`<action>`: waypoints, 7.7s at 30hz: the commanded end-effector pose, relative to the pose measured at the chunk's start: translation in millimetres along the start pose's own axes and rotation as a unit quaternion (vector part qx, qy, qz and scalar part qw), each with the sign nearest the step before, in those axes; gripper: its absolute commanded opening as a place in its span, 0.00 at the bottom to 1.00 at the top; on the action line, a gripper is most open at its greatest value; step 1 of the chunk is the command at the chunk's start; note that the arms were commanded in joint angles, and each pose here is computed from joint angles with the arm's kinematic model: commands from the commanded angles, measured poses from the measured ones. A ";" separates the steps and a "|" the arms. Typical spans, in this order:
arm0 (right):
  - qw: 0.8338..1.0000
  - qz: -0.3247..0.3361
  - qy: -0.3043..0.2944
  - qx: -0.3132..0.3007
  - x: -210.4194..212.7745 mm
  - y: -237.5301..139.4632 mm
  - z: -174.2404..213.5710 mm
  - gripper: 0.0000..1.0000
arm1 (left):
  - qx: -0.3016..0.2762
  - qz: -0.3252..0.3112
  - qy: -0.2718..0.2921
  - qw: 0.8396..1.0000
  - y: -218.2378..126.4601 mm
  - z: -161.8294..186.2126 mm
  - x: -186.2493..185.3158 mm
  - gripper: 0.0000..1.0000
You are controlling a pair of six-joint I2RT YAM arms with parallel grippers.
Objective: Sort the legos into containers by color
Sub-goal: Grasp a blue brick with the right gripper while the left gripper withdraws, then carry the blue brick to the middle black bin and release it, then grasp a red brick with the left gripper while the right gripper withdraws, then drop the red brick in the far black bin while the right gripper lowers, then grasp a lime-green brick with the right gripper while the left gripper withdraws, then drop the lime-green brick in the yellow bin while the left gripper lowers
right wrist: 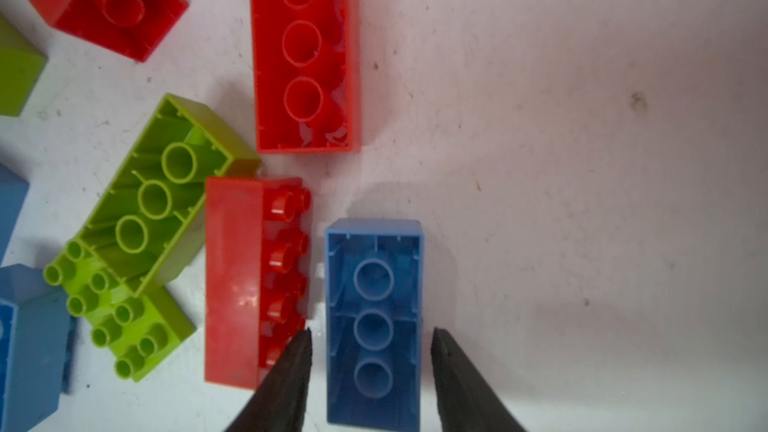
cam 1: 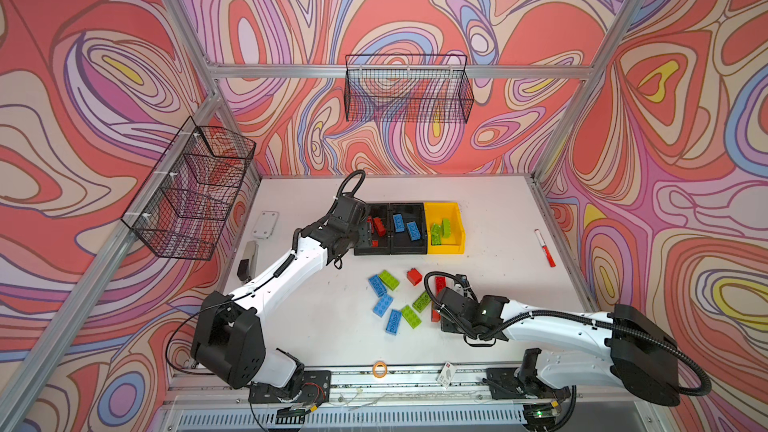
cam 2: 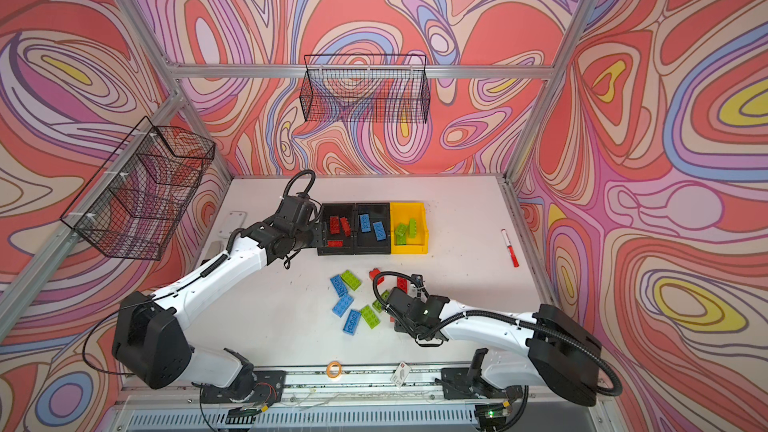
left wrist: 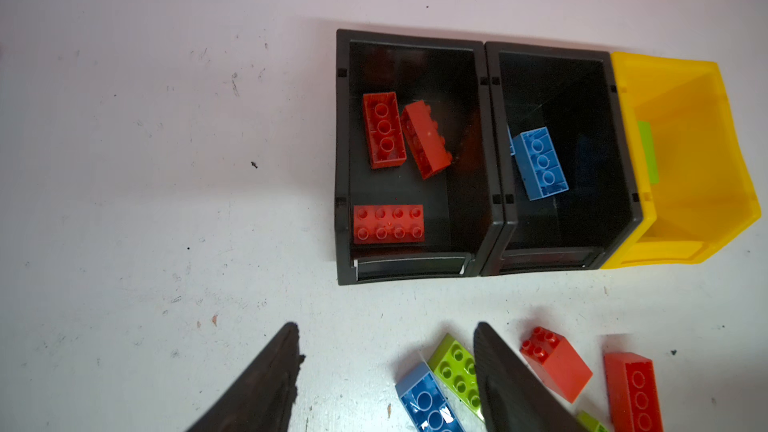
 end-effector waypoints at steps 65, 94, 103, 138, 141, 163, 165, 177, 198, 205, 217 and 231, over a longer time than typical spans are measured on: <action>0.993 -0.006 -0.039 -0.114 -26.6 -36.9 -194.8 0.59 | 0.069 0.059 0.123 0.988 -23.8 94.1 -17.0 0.70; 0.985 0.062 0.110 -0.118 -118.2 -78.8 -86.9 0.61 | 0.168 0.060 0.350 0.920 81.1 160.6 -120.3 0.71; 0.987 0.049 0.109 -0.110 -115.4 -71.0 -81.8 0.61 | 0.176 0.038 0.363 0.914 94.7 167.7 -112.2 0.70; 0.988 -0.046 -0.140 -0.052 21.7 -50.6 -87.6 0.59 | 0.046 0.015 0.110 0.993 45.7 -28.9 -30.2 0.31; 0.986 -0.069 -0.144 -0.054 51.1 -51.1 -82.8 0.59 | 0.052 0.003 0.095 0.994 67.5 -36.0 -24.0 0.34; 0.993 -0.101 0.053 0.037 83.9 -25.0 -38.5 0.64 | -0.014 0.017 0.033 0.999 32.5 -62.8 -16.5 0.79; 0.990 -0.112 0.070 0.039 89.8 -23.6 -40.5 0.64 | -0.017 0.015 0.033 0.999 23.9 -57.8 -10.5 0.78; 0.987 -0.047 0.145 0.051 62.6 2.8 -52.7 0.69 | 0.017 -0.001 0.018 1.000 7.7 -10.1 29.1 0.76; 0.987 -0.037 0.151 0.045 60.9 36.2 -85.3 0.44 | 0.040 -0.027 0.000 0.999 -16.0 26.6 62.4 0.75; 0.991 -0.037 0.127 0.034 59.4 26.2 -93.2 0.25 | 0.050 -0.043 0.002 0.998 -10.1 33.7 69.3 0.74; 0.991 0.007 0.109 -0.076 -27.1 -43.9 -182.5 0.24 | 0.075 -0.029 -0.024 0.996 -17.9 61.1 68.3 0.73; 0.995 0.058 0.037 -0.074 -92.4 16.9 -280.4 0.26 | 0.093 -0.046 -0.042 0.994 -16.9 104.0 35.1 0.74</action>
Point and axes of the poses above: each gripper's point midway between its finger pads, its own y axis out along the fingers, its own x axis along the line the jaws close on, z = x × y, the point moved 4 cm from there along -y, back along the fingers, and after that the axes turned 15 degrees about -y, right-handed, at the moved point
